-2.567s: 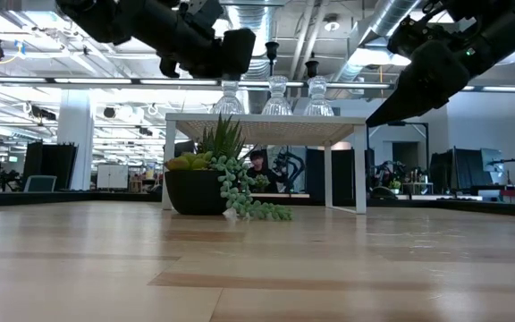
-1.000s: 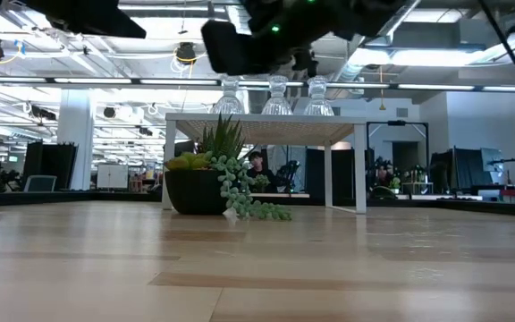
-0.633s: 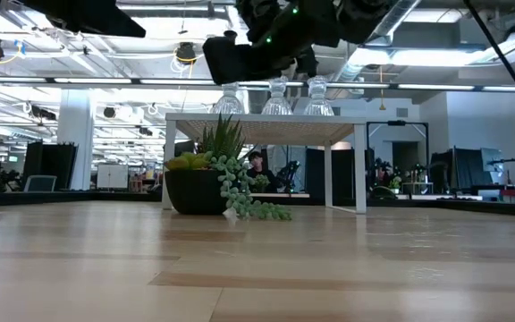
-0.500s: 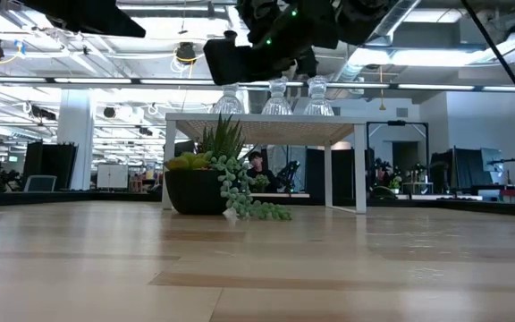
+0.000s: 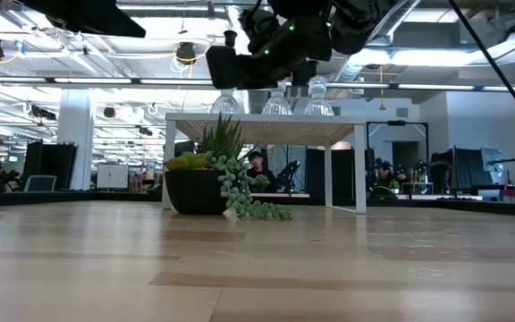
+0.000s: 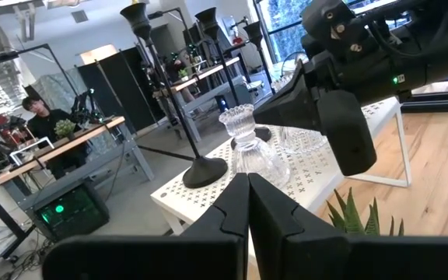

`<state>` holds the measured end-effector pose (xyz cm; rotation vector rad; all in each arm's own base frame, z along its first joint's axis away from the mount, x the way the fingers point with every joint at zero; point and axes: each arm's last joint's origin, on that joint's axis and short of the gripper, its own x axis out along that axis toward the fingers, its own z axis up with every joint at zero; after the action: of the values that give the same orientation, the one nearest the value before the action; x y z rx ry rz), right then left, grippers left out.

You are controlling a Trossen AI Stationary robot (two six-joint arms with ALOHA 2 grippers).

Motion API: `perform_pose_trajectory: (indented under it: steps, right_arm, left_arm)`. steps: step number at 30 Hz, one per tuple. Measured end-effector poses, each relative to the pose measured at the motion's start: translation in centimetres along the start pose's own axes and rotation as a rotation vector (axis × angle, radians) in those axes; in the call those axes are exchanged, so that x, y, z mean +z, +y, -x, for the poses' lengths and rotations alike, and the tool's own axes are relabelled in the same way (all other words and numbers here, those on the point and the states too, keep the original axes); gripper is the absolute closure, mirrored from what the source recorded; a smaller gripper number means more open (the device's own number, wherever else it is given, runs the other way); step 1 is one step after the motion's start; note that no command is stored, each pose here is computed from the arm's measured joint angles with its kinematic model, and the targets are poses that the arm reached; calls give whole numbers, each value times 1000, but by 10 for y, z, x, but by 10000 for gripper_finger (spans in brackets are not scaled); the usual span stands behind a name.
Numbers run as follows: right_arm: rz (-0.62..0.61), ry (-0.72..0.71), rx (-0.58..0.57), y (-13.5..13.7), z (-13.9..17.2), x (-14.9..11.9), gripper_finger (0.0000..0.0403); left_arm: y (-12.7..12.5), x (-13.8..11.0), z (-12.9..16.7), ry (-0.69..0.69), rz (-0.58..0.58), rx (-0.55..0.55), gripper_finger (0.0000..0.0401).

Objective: Pick & Place candle stick holders
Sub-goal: Put the transparent glass candle holder on the shelf aligned with the transparent candle holder

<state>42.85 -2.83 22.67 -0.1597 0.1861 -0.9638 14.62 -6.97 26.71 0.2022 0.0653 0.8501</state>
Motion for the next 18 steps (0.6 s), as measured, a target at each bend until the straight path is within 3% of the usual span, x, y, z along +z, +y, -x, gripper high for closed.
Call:
perform_pose_trajectory:
  steps: [18]
  right_arm:
    - [-17, -7, 68, 1, -2, 0, 403]
  left_arm:
    - [0, 0, 0, 0, 1, 1, 397]
